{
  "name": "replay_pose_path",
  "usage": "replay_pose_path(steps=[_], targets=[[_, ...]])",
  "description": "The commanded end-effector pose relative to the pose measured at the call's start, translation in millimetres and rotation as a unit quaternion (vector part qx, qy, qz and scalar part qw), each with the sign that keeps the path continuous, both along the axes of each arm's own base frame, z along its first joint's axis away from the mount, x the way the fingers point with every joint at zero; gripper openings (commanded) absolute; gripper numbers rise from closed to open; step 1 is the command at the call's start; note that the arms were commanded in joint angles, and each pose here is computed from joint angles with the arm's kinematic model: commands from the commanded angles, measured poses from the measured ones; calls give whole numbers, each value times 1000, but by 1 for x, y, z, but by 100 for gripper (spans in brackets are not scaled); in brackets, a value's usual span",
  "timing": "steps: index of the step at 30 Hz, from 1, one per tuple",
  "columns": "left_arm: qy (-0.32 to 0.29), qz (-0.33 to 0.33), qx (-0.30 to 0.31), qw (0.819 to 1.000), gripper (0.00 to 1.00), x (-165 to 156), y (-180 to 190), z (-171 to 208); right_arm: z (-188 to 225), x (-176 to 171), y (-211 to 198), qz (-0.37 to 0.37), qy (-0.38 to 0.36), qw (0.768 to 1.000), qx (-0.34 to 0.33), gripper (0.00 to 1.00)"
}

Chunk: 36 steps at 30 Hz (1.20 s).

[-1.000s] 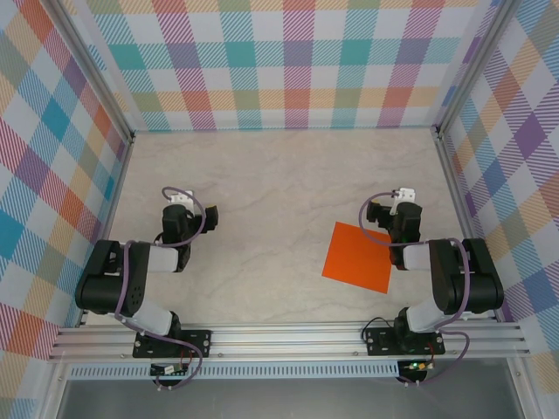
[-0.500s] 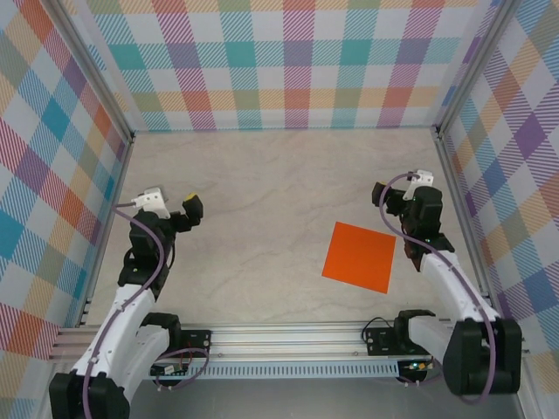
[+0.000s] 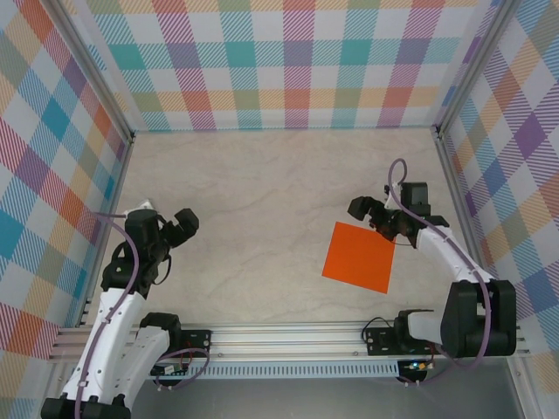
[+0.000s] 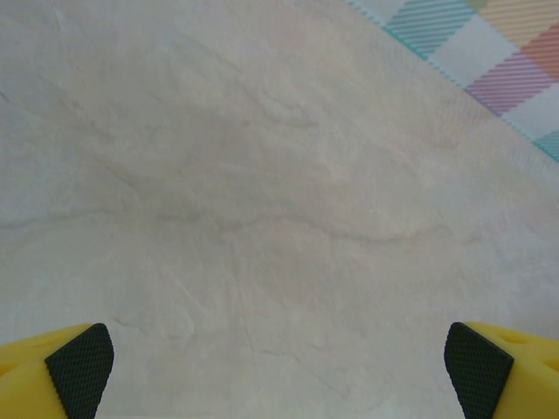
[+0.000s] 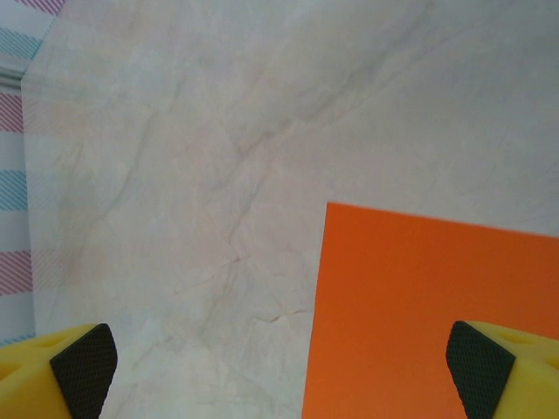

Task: Fold a paper plane with a square sheet of paper (pick it up from the middle)
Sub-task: Move the square sheet of paper to the center of the table.

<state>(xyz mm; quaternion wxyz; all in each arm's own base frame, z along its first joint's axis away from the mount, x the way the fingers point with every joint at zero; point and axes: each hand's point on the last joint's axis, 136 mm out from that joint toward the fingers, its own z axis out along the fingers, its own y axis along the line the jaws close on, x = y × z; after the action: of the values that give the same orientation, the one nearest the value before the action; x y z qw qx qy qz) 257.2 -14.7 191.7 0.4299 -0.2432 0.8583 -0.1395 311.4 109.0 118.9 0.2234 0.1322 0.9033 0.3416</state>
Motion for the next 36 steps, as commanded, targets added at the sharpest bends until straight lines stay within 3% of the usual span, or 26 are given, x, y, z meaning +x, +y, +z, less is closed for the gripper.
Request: replay_pose_path(steps=[1, 4, 7, 11, 20, 27, 32, 36], targets=[[11, -23, -23, 999, 100, -12, -9, -3, 3, -4, 23, 28, 31, 999, 12, 95], [23, -11, -13, 1000, 100, -16, -3, -9, -14, -3, 39, 50, 67, 996, -21, 88], [18, -24, -23, 999, 100, -15, -9, -8, -41, -5, 25, 12, 124, 985, -119, 89], [26, -49, -41, 998, 100, -13, -20, -13, -70, -19, 16, -3, 185, 969, -164, 90], [61, -109, -85, 989, 100, -6, -46, -27, -114, -25, 44, 51, 225, 956, -181, 89], [77, -122, -109, 984, 100, -6, -55, -40, -138, -21, 102, 130, 227, 949, -176, 89], [91, -144, -128, 977, 100, -5, -65, -48, -139, -5, 146, 157, 218, 951, -151, 88], [90, -161, -158, 970, 100, -3, -77, -53, -111, 1, 169, 196, 179, 952, -155, 89]])
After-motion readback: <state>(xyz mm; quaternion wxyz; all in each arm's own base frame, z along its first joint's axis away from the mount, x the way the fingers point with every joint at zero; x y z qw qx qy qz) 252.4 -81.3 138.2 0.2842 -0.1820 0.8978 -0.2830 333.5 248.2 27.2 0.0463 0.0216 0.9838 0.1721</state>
